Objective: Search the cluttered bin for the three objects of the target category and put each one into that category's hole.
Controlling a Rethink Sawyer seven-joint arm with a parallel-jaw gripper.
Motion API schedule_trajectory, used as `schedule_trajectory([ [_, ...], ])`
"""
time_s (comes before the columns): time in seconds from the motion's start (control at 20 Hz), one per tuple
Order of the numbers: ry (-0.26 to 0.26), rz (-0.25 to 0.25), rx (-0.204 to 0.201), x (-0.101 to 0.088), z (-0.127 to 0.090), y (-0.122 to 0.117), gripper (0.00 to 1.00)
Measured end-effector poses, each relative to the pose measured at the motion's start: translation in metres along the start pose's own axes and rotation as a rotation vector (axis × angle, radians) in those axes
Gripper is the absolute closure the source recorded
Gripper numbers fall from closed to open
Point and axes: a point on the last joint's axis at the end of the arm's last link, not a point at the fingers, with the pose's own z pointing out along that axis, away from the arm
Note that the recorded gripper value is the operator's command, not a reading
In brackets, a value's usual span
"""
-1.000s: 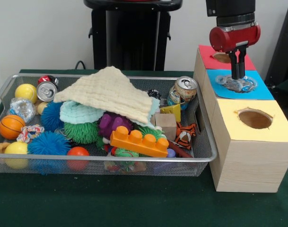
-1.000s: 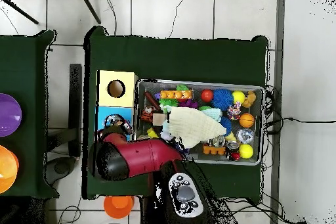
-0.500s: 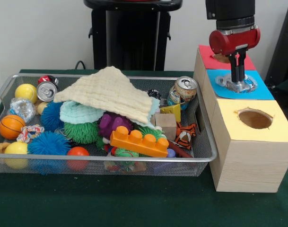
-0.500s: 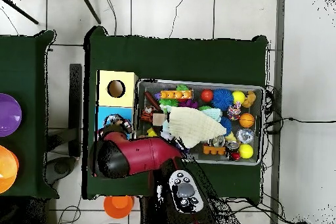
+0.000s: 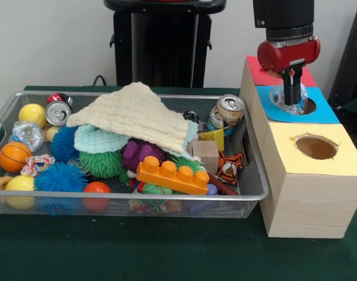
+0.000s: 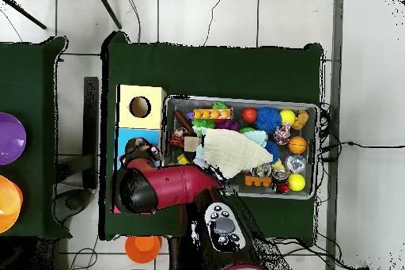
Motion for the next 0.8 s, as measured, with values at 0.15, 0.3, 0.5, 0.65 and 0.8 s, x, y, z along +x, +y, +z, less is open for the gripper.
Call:
schedule_trajectory([
  [0.15, 0.006, 0.005, -0.004, 0.001, 0.006, -0.001, 1.00],
  [0.3, 0.008, 0.007, -0.006, 0.001, 0.011, -0.001, 1.00],
  [0.5, 0.011, 0.008, -0.008, 0.001, 0.014, -0.001, 1.00],
  [0.65, 0.012, 0.006, -0.007, 0.001, 0.016, -0.001, 1.00],
  [0.8, 0.012, 0.004, -0.003, 0.001, 0.016, 0.000, 1.00],
])
